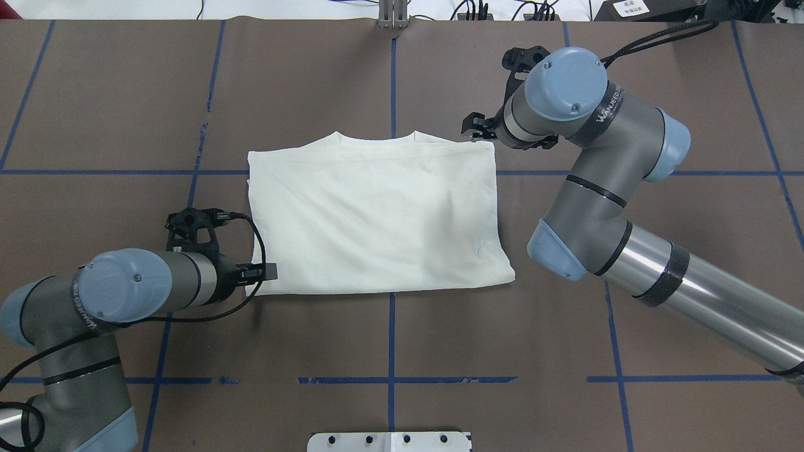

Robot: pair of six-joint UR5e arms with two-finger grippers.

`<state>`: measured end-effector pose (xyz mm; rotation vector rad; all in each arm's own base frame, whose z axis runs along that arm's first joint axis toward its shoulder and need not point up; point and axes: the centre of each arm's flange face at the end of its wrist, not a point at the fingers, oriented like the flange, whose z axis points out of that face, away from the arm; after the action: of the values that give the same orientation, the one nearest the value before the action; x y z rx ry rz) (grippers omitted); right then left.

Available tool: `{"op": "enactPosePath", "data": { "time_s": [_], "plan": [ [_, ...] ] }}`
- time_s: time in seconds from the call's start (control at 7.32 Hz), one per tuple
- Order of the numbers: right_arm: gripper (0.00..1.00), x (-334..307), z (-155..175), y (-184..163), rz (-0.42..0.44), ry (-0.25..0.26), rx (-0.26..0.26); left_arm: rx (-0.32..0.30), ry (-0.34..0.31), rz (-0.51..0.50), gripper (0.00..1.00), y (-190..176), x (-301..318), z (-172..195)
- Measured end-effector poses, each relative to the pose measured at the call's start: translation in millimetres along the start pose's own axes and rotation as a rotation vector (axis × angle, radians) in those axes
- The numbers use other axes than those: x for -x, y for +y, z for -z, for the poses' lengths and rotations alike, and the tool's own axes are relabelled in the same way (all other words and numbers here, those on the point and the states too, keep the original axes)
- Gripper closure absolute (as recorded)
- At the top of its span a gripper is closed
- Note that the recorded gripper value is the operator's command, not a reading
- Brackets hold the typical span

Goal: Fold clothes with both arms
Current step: 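Lower the left gripper to the shirt edge nearest it and grasp, then drag the folded shirt with the left gripper away from the robot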

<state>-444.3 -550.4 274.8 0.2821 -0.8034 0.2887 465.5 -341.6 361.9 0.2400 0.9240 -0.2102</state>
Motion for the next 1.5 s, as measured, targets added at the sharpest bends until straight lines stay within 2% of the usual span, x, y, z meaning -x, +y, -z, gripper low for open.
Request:
{"op": "enactPosePath", "data": {
  "time_s": [0.27,0.82,0.96,1.23,1.5],
  "plan": [
    [0.0,-2,-1,1,0.0,0.002,0.001,0.007,-0.009,0.003,0.39,7,-1,-7],
    [0.0,-5,-3,2,0.002,0.007,0.004,0.032,-0.005,0.001,0.42,24,-7,-12],
    [0.0,-5,-3,2,0.003,0.007,0.004,0.034,-0.006,0.0,0.53,26,-7,-12],
    [0.0,-5,-3,2,0.006,0.007,0.004,0.036,-0.005,-0.001,0.99,28,-9,-13],
    [0.0,-6,-3,2,0.006,0.008,0.005,0.036,0.0,-0.005,1.0,27,-12,-12]
  ]
}}
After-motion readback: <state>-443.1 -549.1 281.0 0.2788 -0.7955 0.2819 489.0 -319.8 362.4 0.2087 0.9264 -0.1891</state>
